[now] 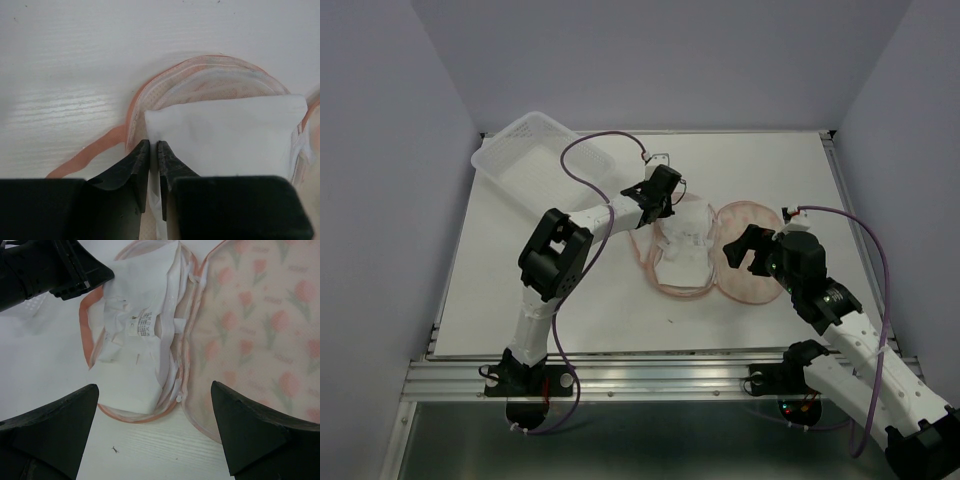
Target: Unzip the laundry bag and remove the bra
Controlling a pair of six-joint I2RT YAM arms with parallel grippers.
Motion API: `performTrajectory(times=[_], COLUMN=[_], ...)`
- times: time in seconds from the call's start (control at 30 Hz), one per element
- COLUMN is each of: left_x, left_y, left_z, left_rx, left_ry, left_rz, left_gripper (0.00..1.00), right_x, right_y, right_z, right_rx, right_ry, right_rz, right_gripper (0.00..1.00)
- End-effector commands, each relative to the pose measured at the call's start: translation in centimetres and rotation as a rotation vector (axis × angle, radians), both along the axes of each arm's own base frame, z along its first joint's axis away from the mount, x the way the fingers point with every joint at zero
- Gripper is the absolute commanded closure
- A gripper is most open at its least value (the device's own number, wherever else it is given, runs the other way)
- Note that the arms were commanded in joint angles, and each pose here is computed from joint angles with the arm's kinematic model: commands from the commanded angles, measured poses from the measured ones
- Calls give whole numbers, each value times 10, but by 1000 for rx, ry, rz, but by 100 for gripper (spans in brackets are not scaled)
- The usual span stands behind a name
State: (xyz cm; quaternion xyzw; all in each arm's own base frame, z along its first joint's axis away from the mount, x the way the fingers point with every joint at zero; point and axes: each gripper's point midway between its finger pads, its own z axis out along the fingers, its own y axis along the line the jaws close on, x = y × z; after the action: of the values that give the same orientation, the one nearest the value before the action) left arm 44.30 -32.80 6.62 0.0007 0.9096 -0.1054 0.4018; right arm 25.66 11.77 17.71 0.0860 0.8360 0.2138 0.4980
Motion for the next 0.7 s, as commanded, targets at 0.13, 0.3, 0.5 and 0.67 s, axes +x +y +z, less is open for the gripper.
performTrajectory(times=[0.13, 0.3, 0.5, 0.67], left_x=[8, 4, -8, -22], left_y=[-4, -4, -11, -16], left_z=[28, 57, 111, 154], left_rx=[-20, -41, -119, -191], left_ry=[-56, -95, -165, -230], left_rz=[1, -9, -44, -79], left_gripper=[92, 100, 100, 100], right_x=[6, 5, 6, 5], right_y=[2, 2, 1, -1], right_z=[11, 10, 13, 17], right_rx=[20, 17, 19, 24], right_ry=[-51, -48, -56, -73], right_rz=[5, 5, -1, -12], right_gripper=[0, 0, 0, 0])
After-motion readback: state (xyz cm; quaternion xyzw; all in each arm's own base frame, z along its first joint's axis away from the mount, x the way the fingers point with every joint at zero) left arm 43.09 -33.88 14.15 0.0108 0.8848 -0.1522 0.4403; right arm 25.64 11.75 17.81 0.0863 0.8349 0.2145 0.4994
